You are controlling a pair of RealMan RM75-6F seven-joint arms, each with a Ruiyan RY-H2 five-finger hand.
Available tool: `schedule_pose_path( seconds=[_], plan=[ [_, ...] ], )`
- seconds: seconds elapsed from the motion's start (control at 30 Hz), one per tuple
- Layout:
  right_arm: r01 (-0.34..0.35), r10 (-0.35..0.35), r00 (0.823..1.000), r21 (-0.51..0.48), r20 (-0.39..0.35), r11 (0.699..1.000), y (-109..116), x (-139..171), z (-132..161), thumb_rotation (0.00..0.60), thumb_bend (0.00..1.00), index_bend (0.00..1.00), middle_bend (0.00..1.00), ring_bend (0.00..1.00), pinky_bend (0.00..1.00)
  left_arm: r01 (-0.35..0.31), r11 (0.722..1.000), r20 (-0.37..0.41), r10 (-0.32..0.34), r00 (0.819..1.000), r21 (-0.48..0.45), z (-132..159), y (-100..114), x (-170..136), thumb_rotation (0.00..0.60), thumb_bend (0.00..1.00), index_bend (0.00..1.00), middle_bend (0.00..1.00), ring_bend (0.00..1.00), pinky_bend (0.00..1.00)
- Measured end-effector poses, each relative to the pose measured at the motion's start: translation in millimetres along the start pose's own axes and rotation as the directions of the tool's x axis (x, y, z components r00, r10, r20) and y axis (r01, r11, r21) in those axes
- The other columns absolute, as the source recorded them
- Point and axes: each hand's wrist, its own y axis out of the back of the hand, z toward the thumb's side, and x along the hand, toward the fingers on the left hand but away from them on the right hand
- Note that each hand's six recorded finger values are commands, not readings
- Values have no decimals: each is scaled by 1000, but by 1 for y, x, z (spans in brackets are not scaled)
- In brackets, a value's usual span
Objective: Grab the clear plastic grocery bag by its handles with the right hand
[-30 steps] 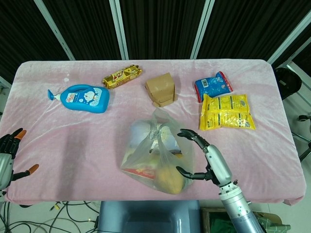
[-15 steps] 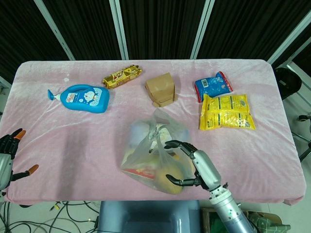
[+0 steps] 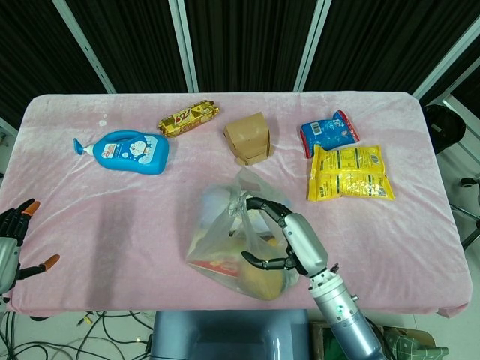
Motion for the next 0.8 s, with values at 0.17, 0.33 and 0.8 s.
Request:
schedule_pose_path(
  seconds=[0.17,0.33,0.8],
  plan=[
    [-16,17,1000,-32,14,999,-6,-2,-1,600,189,234,277,273,379,4,1000,-3,-4,1000,-1,0,-1,0,600,0,35,39,82,88],
    [-49,53,998,-83,42,995,-12,-6,-5,600,191,234,276,273,384,7,1000,-5,-7,1000,-1,-1,-1,0,600,0,38,39,82,88],
    [-29,30,999,-30,35,999,-2,-20,3,600,191,233,264,263,336,15,1000,-6,-15,1000,-6,0,-2,-1,600,0,47,41,81,87]
  ],
)
